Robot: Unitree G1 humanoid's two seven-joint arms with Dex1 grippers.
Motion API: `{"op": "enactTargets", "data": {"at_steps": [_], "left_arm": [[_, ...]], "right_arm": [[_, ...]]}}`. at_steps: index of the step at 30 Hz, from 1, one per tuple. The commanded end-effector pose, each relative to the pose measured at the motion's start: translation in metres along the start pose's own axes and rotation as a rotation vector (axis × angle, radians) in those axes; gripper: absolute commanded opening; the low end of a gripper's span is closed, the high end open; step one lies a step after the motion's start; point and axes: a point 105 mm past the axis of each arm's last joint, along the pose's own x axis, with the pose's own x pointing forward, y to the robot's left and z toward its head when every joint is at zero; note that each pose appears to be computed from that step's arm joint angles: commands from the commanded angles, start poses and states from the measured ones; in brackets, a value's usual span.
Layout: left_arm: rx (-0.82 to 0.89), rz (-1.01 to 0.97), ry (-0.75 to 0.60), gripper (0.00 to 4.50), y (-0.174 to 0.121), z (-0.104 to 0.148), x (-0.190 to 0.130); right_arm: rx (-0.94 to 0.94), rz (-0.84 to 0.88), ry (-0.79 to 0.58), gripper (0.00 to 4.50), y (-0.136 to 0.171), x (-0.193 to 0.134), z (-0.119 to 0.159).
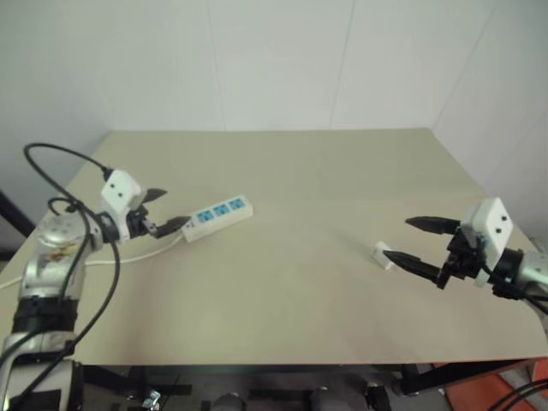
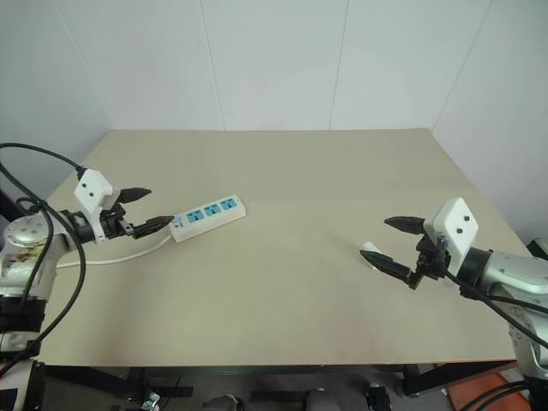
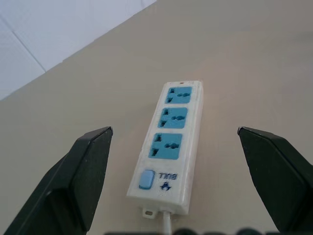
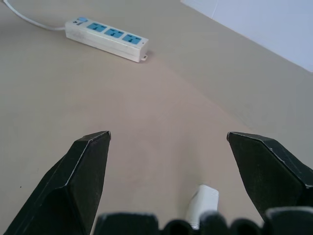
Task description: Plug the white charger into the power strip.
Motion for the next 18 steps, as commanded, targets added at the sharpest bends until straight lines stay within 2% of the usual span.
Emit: {"op": "enactTargets", "data": {"at_steps": [1,6,12,18], "left_arm": [[-0.006,0.036,0.012,4.48,0.01,-0.007,0.008],[-0.066,0.007,0.0,4.48,0.011,-0.018,0.025],[-0.047,-0.006,0.081,4.48,0.0,-0.043,0.047],[-0.03,-0.023,0.153,4.48,-0.01,-0.058,0.058]], "right_arm": [[-0.017,-0.001,-0.034,4.5,-0.001,0.001,0.01],[-0.015,0.002,-0.04,4.5,0.0,0.002,0.012],[-0.015,-0.004,-0.053,4.5,0.0,0.0,0.017],[-0.014,-0.009,-0.06,4.5,0.002,-0.003,0.021]]}}
